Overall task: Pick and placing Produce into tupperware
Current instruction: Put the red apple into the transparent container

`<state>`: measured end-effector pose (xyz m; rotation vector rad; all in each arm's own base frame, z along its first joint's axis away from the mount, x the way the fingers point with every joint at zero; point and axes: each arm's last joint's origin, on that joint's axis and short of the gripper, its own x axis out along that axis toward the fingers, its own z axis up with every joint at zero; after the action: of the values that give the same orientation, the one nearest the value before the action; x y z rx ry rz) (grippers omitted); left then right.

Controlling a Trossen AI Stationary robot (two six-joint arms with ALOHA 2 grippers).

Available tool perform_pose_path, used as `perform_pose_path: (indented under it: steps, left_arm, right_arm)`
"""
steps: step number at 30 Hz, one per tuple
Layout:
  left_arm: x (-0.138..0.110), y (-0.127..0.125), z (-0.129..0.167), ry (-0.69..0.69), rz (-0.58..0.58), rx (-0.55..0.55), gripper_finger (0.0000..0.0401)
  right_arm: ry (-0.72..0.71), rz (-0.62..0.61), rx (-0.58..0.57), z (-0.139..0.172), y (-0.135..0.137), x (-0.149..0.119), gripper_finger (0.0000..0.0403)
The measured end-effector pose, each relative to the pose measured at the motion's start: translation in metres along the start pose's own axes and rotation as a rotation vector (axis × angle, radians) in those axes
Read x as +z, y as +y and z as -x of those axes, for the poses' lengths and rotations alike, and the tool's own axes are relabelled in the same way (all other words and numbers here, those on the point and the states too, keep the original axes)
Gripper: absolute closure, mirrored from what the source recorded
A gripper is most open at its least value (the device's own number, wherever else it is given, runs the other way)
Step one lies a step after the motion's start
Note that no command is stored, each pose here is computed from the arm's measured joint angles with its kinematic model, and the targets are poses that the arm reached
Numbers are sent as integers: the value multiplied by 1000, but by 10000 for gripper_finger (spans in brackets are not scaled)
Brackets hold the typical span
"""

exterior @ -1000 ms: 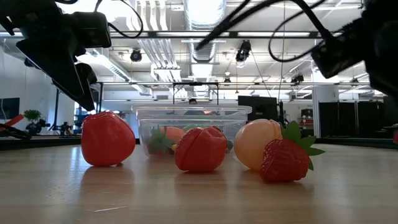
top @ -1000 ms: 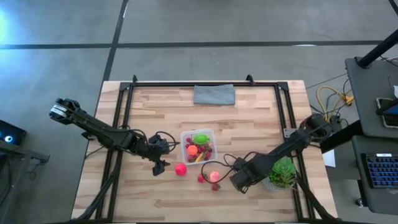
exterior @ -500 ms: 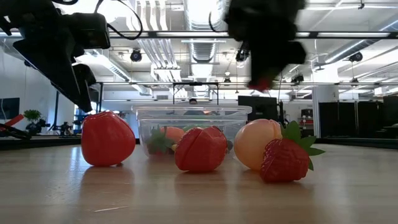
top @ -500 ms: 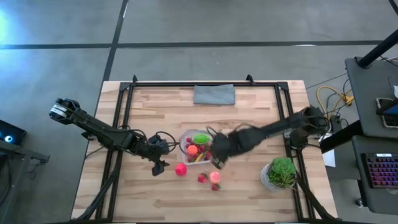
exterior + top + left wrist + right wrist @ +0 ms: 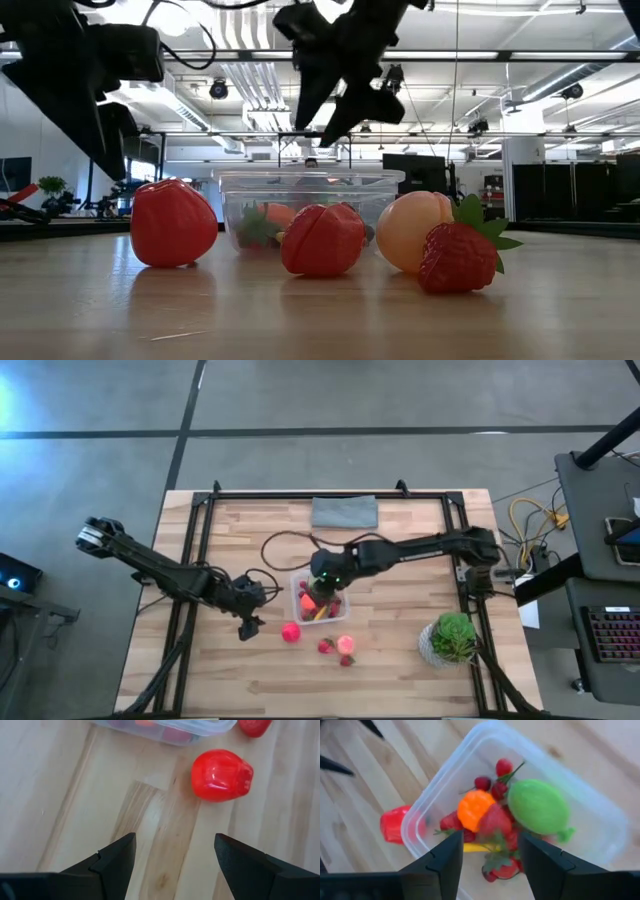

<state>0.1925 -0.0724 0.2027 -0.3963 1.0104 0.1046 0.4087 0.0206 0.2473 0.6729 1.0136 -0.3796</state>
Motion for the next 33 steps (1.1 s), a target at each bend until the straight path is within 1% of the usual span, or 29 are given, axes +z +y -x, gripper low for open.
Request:
perform_pose_path:
  steps: [4,7,9,11,13,15,17,20,23,25,27,31,33]
  left_arm:
    - [-2,2,4,-17,2,-9,146]
    - [-3,3,5,-20,-1,-9,146]
    - [-2,3,6,-23,-5,-11,146]
    - [-1,2,6,-36,-18,-21,146]
    - [0,1,4,-49,-21,-32,146]
    - [2,-1,2,-61,-38,-42,146]
    - [3,-2,0,-61,-91,-40,146]
    - [4,-4,-4,-65,-179,-41,146]
    - [7,-7,-4,-79,-285,-46,146]
    - [9,-11,-3,-86,-374,-53,146]
    - [9,-15,-1,-94,-426,-72,146]
    - [5,-22,0,-70,-448,-160,146]
    - [2,-26,1,-59,-462,-182,145]
  right_arm:
    - [28,1,-10,-16,5,0,203]
    - [12,-9,3,-14,11,4,187]
    - [-29,-9,-3,-8,16,8,178]
    - [-86,-7,-40,2,19,9,171]
    - [-149,-3,-72,19,24,11,166]
    - [-196,18,-132,37,27,6,162]
    - [-243,50,-196,54,30,-4,158]
    - [-283,124,-306,71,37,-28,149]
    - [-315,162,-355,88,47,-54,136]
    - [-334,148,-357,95,54,-70,125]
    - [-331,135,-363,98,59,-87,113]
    - [-326,61,-363,104,65,-113,83]
    - [-316,36,-384,108,65,-124,67]
